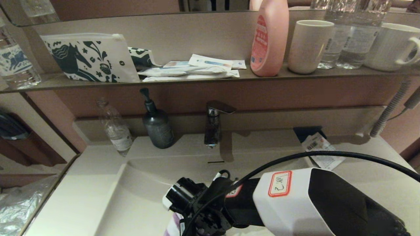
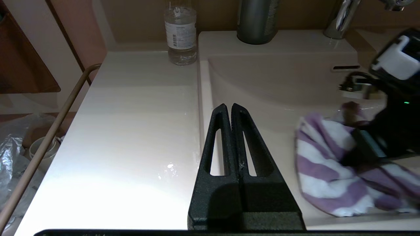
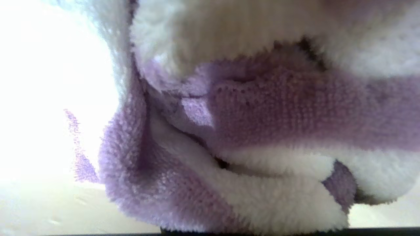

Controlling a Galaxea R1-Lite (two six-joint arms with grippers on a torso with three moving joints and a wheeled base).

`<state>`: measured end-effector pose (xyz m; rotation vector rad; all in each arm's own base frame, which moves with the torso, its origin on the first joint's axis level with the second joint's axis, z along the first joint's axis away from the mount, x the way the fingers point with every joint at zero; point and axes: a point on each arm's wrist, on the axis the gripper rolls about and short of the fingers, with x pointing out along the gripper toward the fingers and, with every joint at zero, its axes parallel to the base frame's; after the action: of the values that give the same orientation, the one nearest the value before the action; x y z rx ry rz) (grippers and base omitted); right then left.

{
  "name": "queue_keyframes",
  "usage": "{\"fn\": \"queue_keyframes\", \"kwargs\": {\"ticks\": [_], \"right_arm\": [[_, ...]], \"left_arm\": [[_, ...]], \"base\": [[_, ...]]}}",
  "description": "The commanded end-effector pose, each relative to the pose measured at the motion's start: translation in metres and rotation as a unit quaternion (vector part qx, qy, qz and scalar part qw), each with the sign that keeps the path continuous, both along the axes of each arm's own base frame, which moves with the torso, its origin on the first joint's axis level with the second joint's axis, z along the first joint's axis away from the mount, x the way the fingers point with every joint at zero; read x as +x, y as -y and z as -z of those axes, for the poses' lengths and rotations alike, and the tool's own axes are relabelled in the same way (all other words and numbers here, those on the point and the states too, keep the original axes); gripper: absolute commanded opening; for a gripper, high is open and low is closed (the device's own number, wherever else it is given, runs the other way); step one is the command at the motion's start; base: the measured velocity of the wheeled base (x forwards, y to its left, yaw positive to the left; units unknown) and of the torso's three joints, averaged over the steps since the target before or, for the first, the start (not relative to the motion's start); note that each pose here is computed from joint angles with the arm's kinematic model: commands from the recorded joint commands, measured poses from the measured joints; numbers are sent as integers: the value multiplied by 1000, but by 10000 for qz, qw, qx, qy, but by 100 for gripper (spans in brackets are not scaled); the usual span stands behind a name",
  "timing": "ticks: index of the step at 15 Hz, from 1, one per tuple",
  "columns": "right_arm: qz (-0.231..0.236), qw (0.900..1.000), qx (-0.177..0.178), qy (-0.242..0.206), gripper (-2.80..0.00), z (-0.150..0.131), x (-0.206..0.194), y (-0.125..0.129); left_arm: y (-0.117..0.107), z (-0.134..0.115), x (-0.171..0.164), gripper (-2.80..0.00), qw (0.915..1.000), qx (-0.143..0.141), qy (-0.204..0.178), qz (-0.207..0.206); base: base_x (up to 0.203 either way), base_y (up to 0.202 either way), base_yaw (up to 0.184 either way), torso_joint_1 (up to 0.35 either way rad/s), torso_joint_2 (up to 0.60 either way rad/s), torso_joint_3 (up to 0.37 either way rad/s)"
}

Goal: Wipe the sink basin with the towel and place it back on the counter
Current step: Wipe the sink

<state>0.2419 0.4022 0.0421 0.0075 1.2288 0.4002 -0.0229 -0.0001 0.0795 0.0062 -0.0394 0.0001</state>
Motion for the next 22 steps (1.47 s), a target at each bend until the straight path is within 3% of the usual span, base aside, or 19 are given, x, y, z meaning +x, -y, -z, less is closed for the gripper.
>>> {"fn": "queue_keyframes", "kwargs": {"ticks": [1, 8, 12, 17, 22], "right_arm": [[-83, 9999, 73, 120, -280, 16, 5, -15], [-425, 9909, 800, 999, -280, 27, 33, -28], [-204, 9857, 530, 1586, -280, 24, 49, -20], [267, 9807, 446, 1883, -280, 6, 75, 1], [504, 9781, 113, 2014, -280, 2, 87, 22]], "left_arm": [[0, 0, 0, -280, 10000, 0, -5, 0], [0, 0, 0, -280, 10000, 0, -5, 0], [0, 0, 0, -280, 10000, 0, -5, 0], [0, 0, 0, -280, 10000, 0, -5, 0], [0, 0, 0, -280, 10000, 1, -5, -1]], "base": [[0, 0, 0, 0, 0, 0], [0, 0, 0, 0, 0, 0], [0, 0, 0, 0, 0, 0], [0, 0, 0, 0, 0, 0], [0, 0, 0, 0, 0, 0]]}}
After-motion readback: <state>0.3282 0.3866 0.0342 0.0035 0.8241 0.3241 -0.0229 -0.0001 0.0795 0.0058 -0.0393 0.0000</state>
